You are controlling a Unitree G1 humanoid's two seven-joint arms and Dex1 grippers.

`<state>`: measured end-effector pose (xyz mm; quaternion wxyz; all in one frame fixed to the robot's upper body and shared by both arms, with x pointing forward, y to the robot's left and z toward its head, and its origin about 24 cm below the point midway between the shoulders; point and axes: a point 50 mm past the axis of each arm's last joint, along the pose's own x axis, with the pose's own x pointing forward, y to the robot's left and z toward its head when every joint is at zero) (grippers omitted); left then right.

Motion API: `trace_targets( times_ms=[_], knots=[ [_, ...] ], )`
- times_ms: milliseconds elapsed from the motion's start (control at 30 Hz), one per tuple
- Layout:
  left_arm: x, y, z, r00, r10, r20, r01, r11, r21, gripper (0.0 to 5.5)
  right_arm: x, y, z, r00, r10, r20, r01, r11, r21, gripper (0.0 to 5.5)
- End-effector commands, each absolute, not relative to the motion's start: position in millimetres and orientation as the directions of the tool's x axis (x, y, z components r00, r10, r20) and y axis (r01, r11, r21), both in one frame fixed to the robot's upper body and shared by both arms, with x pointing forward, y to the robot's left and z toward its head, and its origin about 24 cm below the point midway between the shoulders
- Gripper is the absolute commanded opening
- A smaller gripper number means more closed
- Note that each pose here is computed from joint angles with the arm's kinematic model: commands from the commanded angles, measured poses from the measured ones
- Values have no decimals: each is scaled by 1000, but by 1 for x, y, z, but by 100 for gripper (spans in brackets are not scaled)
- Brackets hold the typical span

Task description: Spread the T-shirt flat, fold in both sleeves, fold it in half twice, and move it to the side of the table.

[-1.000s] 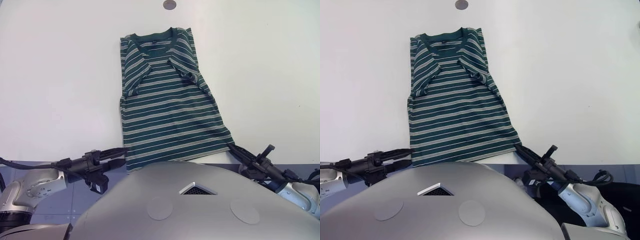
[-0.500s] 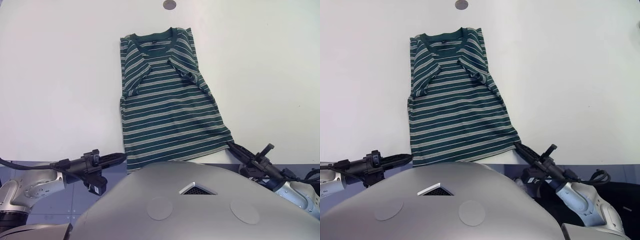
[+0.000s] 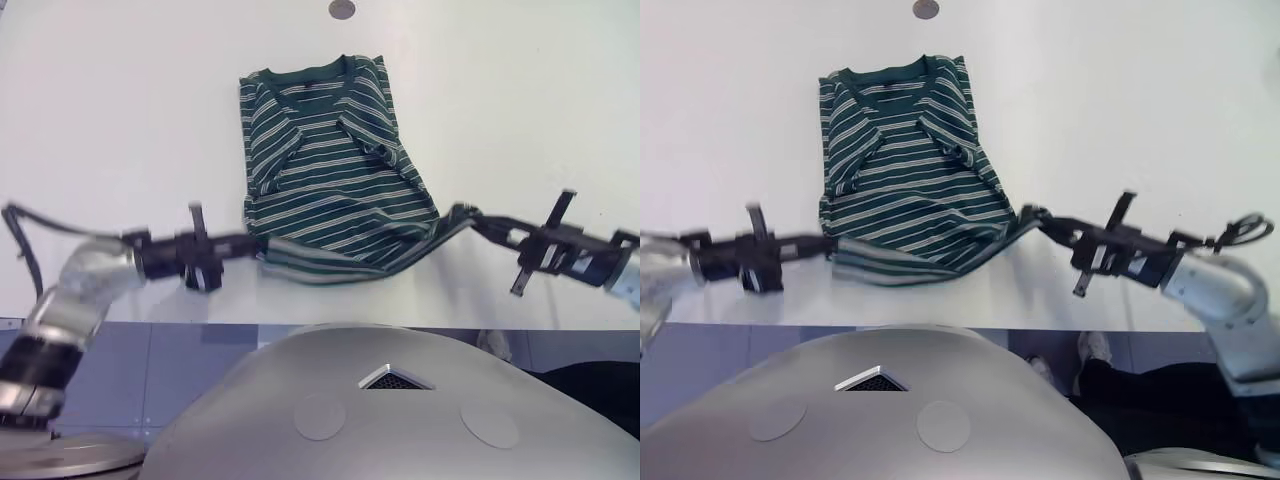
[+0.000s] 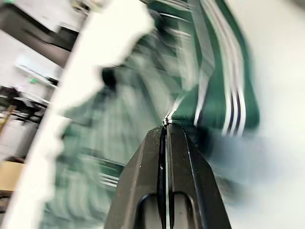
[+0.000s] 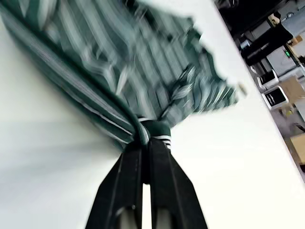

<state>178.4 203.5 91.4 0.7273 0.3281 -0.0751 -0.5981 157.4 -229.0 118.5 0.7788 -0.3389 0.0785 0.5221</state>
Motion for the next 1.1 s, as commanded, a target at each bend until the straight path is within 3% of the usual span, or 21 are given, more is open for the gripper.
trace_targets(
  times_ms=[33,133,233,367,467,833,1100],
  knots=[
    [227,168,152,223,-964,-148,876,131,464,3,189,-211,160,350,814,-463,-902,159,-402,0],
    [252,164,176,192,-968,-160,938,133,319,3,232,-216,175,408,807,-427,-876,214,-432,0],
    [282,180,173,267,-920,-286,956,216,200,3,289,-220,176,495,776,-390,-847,331,-415,0],
    [315,208,154,463,-736,-494,886,388,253,3,341,-211,157,577,709,-406,-810,429,-400,0],
    [333,218,144,570,-604,-557,818,479,318,3,366,-196,136,623,642,-447,-781,472,-409,0],
    [344,249,145,640,-460,-615,749,553,365,3,393,-152,113,684,594,-424,-729,536,-425,0],
    [334,249,131,503,-477,-721,846,440,300,3,395,-147,103,699,558,-447,-714,579,-394,0]
  ],
)
